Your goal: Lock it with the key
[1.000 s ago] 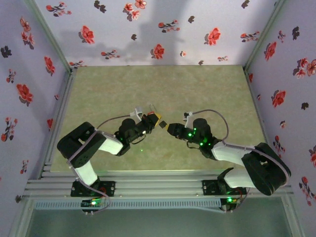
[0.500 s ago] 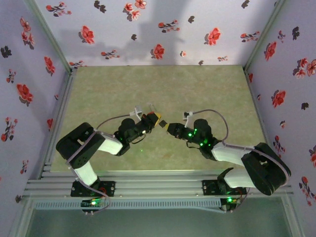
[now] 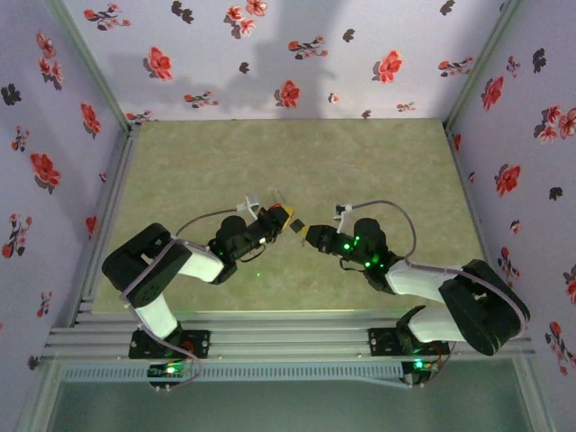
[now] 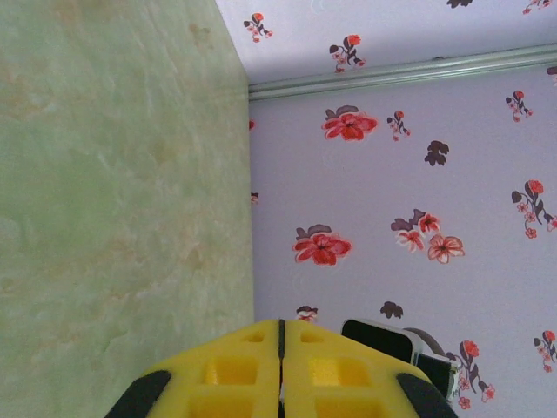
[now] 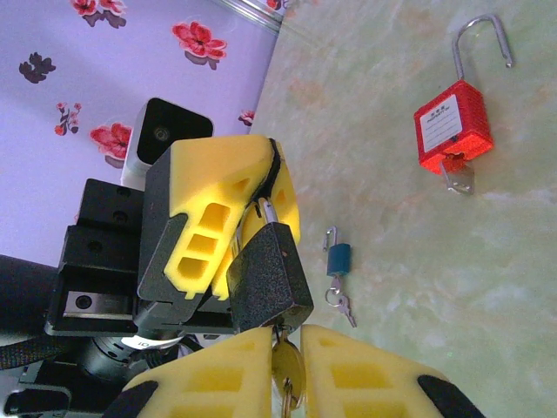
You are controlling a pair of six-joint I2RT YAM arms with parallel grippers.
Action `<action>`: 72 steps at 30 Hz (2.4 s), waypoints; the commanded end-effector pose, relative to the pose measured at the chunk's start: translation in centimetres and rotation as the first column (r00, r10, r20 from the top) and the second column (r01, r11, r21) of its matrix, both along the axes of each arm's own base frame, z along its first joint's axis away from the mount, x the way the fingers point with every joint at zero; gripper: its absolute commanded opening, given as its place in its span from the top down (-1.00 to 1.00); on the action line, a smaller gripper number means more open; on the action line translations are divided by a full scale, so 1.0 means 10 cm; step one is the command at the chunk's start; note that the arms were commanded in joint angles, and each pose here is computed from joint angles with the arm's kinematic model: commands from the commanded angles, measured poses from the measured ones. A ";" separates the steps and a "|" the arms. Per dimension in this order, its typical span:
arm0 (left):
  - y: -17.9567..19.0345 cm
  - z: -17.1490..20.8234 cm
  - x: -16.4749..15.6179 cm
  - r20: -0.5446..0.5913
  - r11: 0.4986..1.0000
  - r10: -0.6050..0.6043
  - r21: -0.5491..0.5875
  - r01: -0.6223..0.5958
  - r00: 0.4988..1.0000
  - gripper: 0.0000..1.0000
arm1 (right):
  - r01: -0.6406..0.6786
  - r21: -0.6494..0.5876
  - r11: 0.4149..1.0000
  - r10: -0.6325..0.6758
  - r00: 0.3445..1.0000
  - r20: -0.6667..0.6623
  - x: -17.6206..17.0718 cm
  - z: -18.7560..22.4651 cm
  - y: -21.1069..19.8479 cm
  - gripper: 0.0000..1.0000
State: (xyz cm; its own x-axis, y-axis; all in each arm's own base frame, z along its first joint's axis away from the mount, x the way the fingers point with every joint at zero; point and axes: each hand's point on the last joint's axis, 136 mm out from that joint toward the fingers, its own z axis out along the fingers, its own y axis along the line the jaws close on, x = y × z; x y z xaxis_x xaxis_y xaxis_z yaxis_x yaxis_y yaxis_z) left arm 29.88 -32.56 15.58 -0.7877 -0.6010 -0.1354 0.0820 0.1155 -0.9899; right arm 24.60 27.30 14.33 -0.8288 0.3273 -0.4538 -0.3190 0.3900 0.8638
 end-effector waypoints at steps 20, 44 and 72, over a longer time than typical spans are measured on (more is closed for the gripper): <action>0.04 0.27 0.07 0.074 0.997 0.057 -0.048 -0.054 0.996 1.00 | 0.013 -0.001 1.000 -0.013 1.000 -0.004 -0.11 0.05 -0.09 1.00; 0.07 0.25 0.19 0.054 0.992 0.118 -0.060 -0.115 0.992 1.00 | 0.030 -0.024 0.999 -0.030 0.999 -0.016 -0.31 -0.05 -0.28 1.00; 0.03 0.07 0.33 0.024 0.991 0.129 -0.032 -0.128 0.991 1.00 | 0.121 -0.078 0.990 -0.116 0.992 0.057 -0.36 0.15 -0.65 1.00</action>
